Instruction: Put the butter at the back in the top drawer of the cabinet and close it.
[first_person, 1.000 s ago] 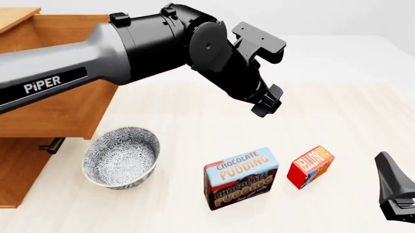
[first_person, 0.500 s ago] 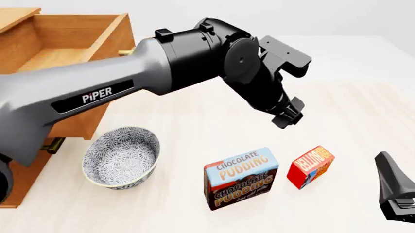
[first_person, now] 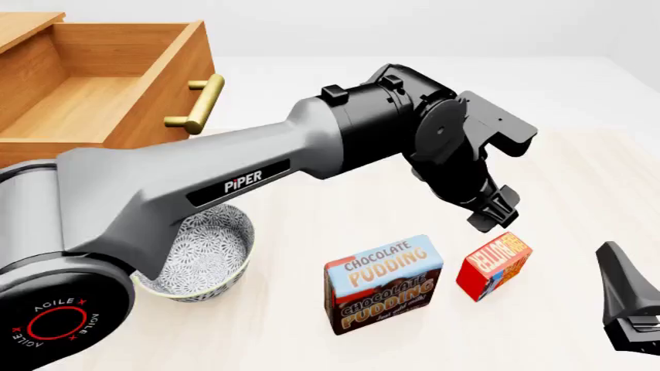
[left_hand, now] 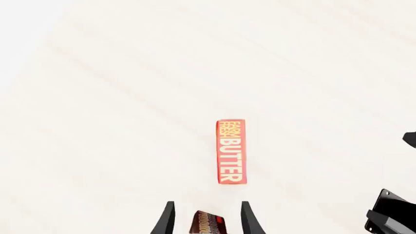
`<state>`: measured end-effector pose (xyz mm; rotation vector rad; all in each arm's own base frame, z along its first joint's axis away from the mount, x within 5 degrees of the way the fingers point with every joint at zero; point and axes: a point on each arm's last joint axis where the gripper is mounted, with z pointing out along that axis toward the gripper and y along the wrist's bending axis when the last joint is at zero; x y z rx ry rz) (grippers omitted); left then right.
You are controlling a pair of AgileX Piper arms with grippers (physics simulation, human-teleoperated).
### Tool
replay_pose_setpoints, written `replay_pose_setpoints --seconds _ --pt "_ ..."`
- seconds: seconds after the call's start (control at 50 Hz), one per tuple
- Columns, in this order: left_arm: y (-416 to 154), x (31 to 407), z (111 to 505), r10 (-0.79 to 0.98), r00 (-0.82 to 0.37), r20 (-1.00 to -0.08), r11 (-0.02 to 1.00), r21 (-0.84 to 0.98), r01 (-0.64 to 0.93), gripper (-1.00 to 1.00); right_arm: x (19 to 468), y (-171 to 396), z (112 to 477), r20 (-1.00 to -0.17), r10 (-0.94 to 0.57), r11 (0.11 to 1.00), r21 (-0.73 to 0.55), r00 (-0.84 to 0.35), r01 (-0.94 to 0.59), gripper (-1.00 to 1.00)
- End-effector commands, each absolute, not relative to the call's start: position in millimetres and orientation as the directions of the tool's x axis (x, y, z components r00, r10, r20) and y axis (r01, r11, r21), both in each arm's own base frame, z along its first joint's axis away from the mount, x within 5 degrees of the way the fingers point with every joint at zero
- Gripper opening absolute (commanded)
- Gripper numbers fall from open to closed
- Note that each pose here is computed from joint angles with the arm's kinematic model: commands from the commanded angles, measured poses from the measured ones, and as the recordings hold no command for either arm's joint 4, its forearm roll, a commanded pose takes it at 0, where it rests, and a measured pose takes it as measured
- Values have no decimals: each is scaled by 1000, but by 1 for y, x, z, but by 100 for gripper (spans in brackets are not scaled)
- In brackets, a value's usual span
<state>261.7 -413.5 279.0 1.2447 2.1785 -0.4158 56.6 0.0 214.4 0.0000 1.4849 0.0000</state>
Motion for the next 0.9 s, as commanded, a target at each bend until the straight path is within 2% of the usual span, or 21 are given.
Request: replay_pose_setpoints --seconds 0.02,0.9 --pt "-433 256 264 692 -388 -609 497 11 868 100 57 0 214 -996 0 1000 0 86 0 100" --pt "-453 252 242 713 -400 -576 488 -2 873 100 57 0 214 -996 0 1000 0 86 0 100"
